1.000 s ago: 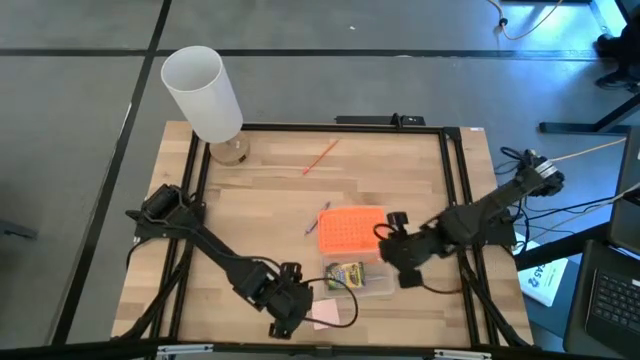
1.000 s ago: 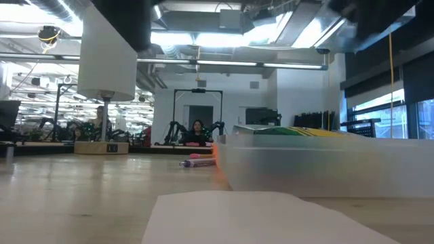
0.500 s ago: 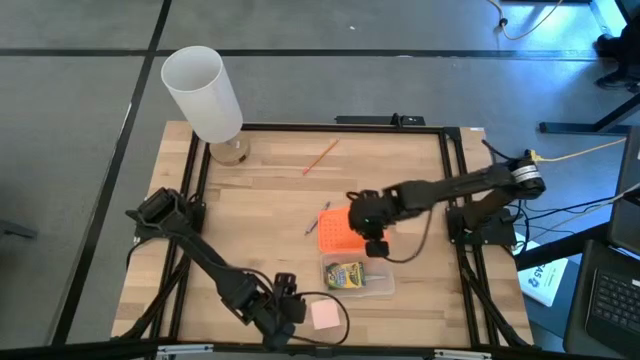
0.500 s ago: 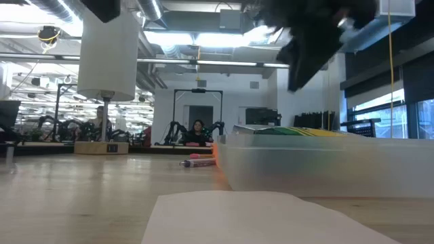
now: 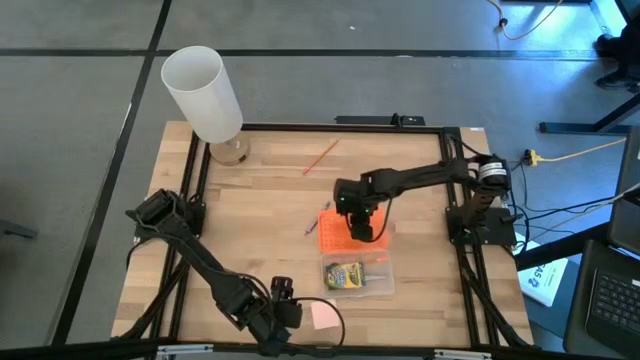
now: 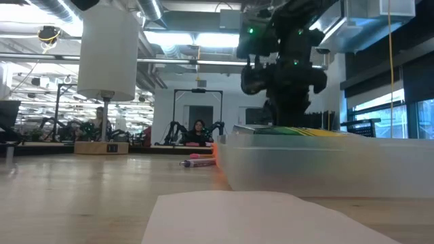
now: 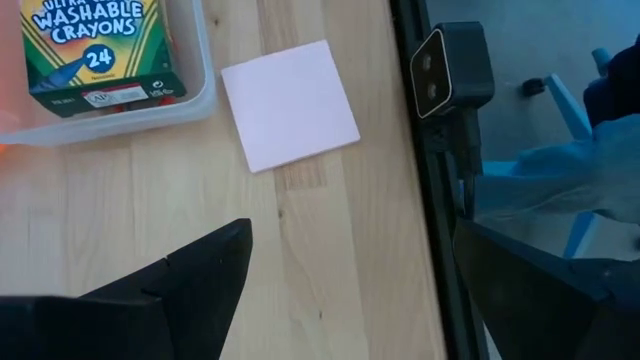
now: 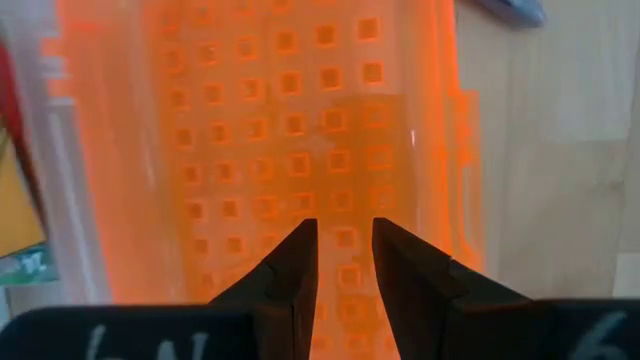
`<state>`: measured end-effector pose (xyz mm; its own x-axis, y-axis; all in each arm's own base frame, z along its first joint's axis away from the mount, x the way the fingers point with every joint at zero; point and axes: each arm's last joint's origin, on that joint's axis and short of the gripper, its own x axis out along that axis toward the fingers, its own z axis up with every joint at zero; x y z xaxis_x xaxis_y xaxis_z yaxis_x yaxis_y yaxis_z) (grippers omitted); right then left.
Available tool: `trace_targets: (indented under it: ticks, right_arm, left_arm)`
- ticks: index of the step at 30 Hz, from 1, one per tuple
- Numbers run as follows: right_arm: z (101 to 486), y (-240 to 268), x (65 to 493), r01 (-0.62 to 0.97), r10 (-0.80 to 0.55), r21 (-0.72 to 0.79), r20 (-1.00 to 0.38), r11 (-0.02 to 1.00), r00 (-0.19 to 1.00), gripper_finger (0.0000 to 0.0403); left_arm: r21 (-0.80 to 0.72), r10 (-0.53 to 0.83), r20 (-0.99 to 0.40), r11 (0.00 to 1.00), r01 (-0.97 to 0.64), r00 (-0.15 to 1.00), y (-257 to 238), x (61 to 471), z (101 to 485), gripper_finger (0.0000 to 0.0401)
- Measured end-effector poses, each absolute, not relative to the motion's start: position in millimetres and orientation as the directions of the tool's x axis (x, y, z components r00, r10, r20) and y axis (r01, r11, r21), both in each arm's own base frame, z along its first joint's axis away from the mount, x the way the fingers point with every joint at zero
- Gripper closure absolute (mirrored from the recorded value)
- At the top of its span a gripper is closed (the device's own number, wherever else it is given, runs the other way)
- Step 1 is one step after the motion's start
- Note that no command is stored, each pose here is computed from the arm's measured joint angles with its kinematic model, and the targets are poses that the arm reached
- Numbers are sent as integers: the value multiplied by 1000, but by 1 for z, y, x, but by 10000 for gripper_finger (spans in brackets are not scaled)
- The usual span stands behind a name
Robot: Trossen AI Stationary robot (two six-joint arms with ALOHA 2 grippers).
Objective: Pack school essentials
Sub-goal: Adjust the orange supply box, then put the pink sticky notes into the orange supply box
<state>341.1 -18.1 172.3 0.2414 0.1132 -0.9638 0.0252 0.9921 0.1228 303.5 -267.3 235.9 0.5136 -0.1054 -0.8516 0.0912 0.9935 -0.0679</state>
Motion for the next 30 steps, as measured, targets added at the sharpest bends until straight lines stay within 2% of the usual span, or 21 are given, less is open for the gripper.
trace_targets:
  ticks: [17,21,25,30]
  right_arm:
    - [165,-68,343,114,62,99,-954,989,292,302]
    - [165,-77,341,155,-21,23,-960,988,279,302]
    - [165,-80,340,165,-33,13,-961,986,276,302]
    - [188,-70,337,150,-16,28,-957,988,288,302]
  left_arm:
    - [-60,-97,-852,994,87,514,-267,304,236,61]
    - [-60,-96,-852,994,87,514,-267,304,236,61]
    - [-60,-96,-852,994,87,515,-267,304,236,61]
    - [-44,-79,-846,996,77,527,-266,304,236,61]
